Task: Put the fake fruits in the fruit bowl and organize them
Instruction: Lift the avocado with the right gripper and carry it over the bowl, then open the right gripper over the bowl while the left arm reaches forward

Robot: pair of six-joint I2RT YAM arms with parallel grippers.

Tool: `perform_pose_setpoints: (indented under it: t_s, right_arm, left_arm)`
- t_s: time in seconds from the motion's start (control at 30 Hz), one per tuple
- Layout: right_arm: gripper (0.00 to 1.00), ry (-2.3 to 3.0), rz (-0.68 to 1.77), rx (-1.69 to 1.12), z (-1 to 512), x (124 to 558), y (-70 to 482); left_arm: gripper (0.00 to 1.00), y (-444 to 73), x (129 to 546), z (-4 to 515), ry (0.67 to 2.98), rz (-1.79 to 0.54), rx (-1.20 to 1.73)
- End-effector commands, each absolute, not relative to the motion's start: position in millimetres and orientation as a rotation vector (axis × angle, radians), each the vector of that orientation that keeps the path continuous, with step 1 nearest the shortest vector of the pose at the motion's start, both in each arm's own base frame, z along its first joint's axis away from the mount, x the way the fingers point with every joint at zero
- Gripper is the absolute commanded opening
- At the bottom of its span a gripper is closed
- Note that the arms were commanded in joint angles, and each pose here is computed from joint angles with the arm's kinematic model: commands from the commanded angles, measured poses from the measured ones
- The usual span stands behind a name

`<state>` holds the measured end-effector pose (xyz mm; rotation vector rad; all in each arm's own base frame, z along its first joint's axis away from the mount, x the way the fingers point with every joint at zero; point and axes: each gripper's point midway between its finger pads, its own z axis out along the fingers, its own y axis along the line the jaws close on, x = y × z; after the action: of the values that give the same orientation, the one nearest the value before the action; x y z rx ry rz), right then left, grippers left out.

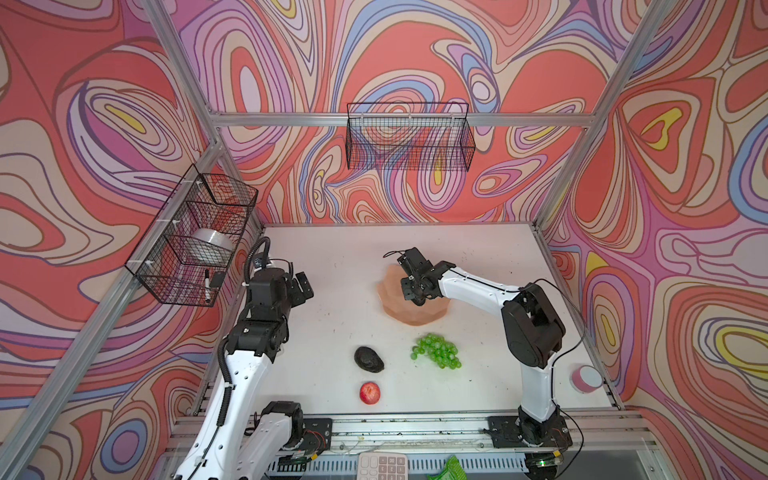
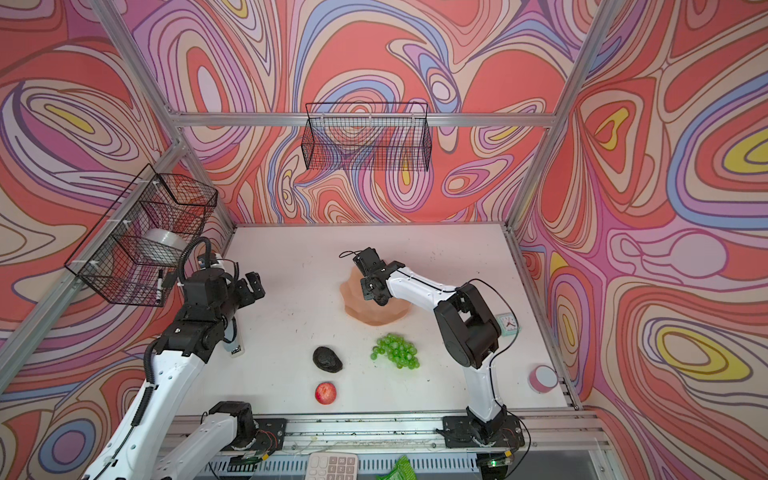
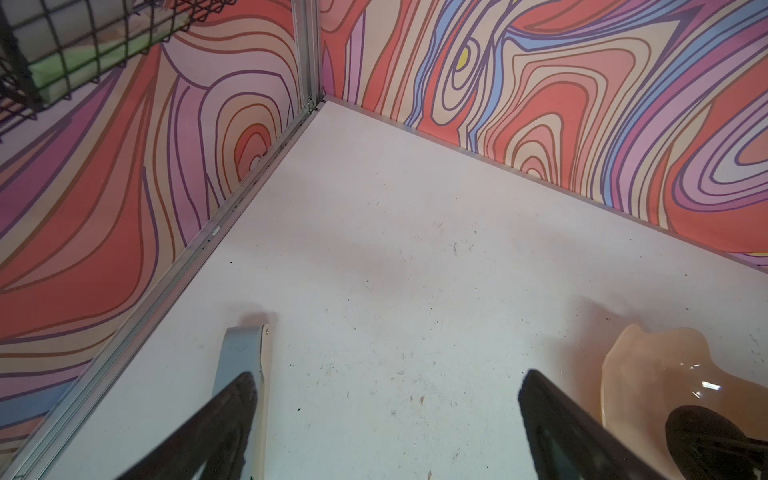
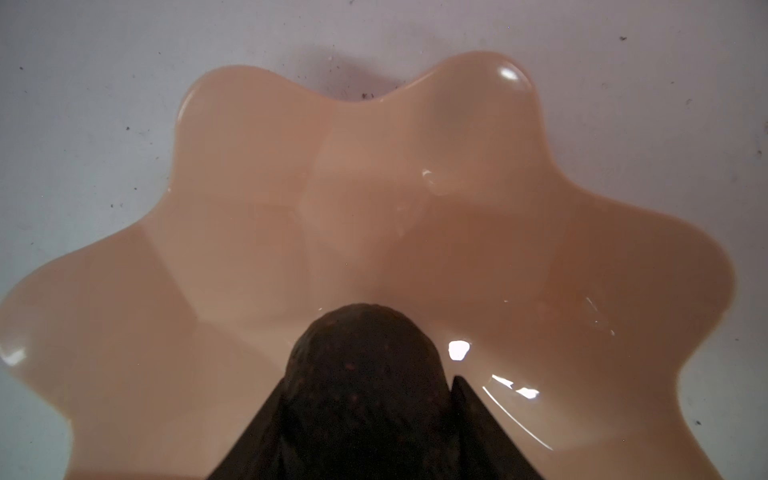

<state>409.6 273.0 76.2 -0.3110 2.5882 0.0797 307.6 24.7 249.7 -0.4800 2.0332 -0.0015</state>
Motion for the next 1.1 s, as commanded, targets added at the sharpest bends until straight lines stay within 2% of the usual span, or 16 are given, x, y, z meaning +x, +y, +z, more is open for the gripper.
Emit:
perform_pose_setpoints:
  t_s: [0.0,0.27,0.47,0.67,0.83,1.07]
  right_arm:
    - [0.40,2.544,0.095,-0.307,79.2,425.4,279.1]
    - [0.41,2.567,0.078,-0.304,57.6,428.2,278.3]
    - [0.46,2.580,0.063,-0.296,49.6,427.0,275.5]
    - [0.62,2.585,0.069,-0.295,47.0,426.2,276.2]
    - [0.72,2.555,0.098,-0.275,61.8,430.9,277.4]
    - [0.92,2.393,0.166,-0.192,142.4,438.9,271.4]
  left_arm:
    - [0.98,28.7,302.6,251.4,2.038,0.012,-0.504]
    - [0.98,28.3,302.6,251.8,2.037,0.009,-0.502]
    - [0.98,27.7,302.4,250.2,2.050,0.007,-0.504]
    - [0.99,26.2,299.3,253.2,2.071,-0.001,-0.506]
    - [0.97,13.2,280.1,237.4,2.235,-0.041,-0.457]
    - [0.92,-13.2,213.6,214.1,2.405,-0.243,-0.501]
